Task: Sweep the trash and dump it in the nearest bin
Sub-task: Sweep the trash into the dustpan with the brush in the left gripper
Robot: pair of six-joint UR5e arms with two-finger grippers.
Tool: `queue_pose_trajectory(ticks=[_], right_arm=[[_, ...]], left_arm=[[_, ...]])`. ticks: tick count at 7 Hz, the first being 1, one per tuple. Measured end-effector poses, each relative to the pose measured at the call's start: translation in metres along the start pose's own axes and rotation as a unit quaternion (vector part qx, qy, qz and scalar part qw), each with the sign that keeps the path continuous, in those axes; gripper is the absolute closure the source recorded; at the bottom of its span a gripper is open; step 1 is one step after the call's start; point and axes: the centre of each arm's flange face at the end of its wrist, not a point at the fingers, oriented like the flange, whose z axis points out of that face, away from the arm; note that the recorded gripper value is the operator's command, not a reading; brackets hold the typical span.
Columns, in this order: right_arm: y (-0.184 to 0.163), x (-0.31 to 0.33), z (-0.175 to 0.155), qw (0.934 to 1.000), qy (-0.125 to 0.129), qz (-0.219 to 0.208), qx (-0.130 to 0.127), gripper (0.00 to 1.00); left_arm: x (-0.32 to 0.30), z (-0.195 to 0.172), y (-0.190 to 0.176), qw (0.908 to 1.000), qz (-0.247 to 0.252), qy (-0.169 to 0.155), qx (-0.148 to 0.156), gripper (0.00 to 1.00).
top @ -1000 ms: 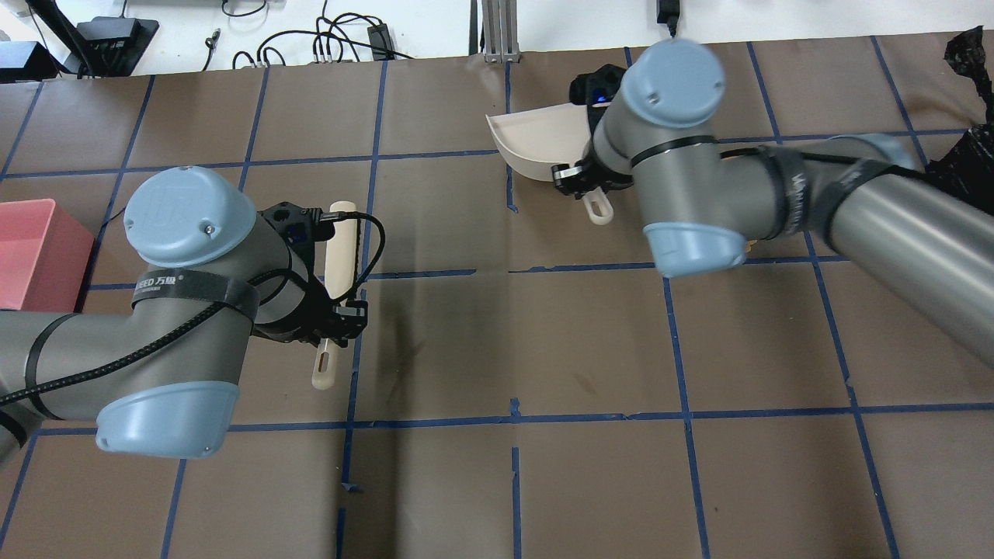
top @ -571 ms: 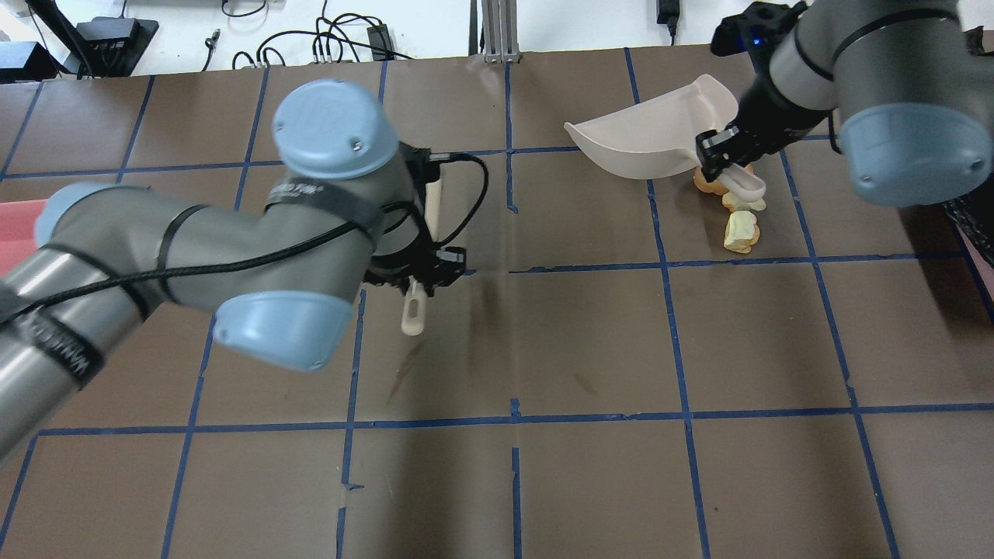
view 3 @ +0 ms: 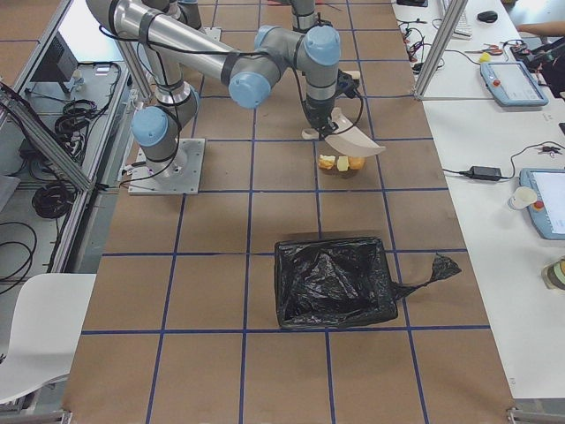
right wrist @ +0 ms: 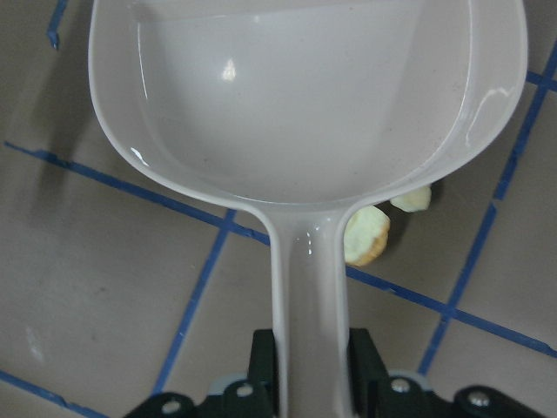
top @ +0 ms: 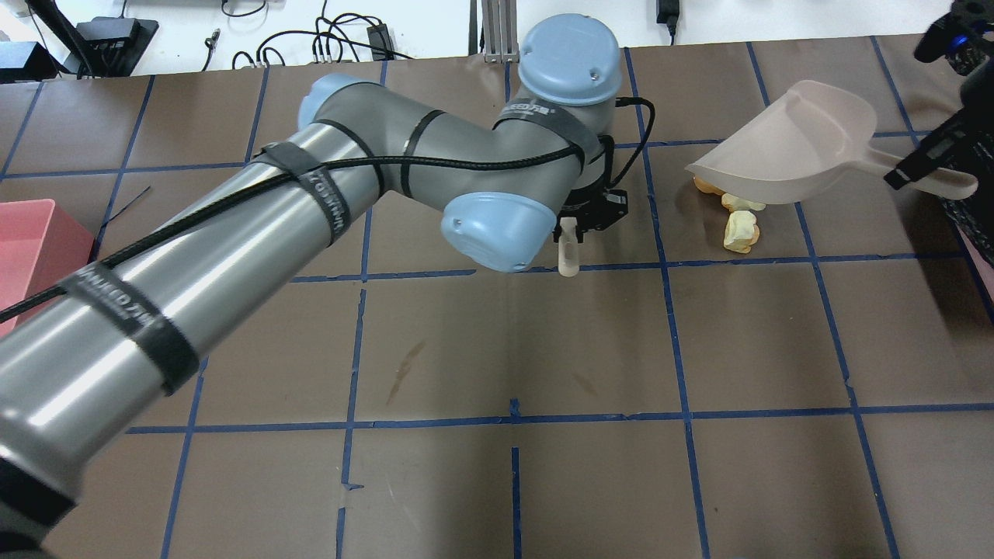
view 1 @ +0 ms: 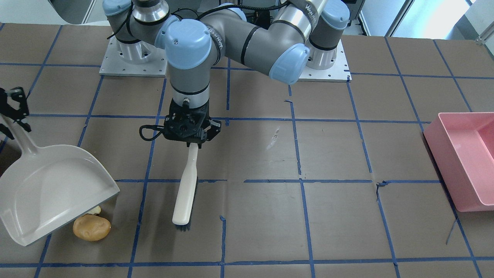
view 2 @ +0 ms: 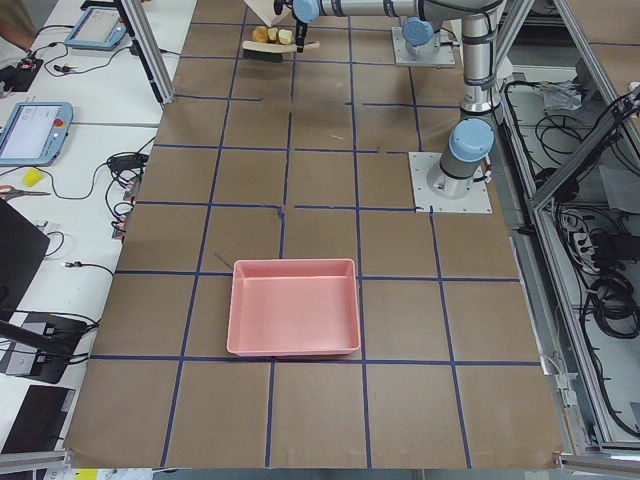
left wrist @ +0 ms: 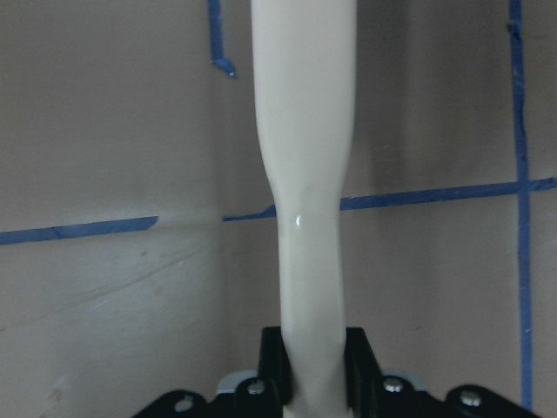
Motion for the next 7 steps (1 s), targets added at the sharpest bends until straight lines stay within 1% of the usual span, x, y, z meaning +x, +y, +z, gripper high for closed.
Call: queue_pose_trajectory(ticks=[1, 2, 3, 4, 5, 6, 7], right_arm=[[0.027, 0.047, 0.008, 0.9974, -0.005, -0.072, -0.002, 1.00], [0.042, 0.093, 0.021, 0.9880, -0.013, -0.154, -0.003, 1.00], [0.051, 0.130, 0.035, 0.9724, -0.023, -0.232, -0.002, 1.00], [0.059, 0.158, 0.053, 0.9538, -0.038, -0.298, 0.000, 1.00], [0.066, 0.178, 0.073, 0.9366, -0.047, -0.347, 0.004, 1.00], [0.069, 0.189, 0.088, 0.9212, -0.050, -0.386, 0.009, 1.00], [0.066, 0.192, 0.098, 0.9106, -0.054, -0.409, 0.018, 1.00]], left_arm=[[0.023, 0.015, -0.010, 1.0000, 0.005, 0.003, -0.001, 1.00], [0.044, 0.030, -0.021, 0.9999, 0.007, 0.008, -0.001, 1.00], [0.065, 0.045, -0.031, 0.9999, 0.007, 0.014, -0.001, 1.00], [0.085, 0.059, -0.040, 0.9998, 0.007, 0.018, 0.001, 1.00], [0.099, 0.073, -0.047, 0.9998, 0.005, 0.020, 0.002, 1.00], [0.109, 0.083, -0.051, 0.9998, 0.004, 0.021, 0.002, 1.00], [0.118, 0.090, -0.049, 0.9997, 0.006, 0.022, 0.001, 1.00]])
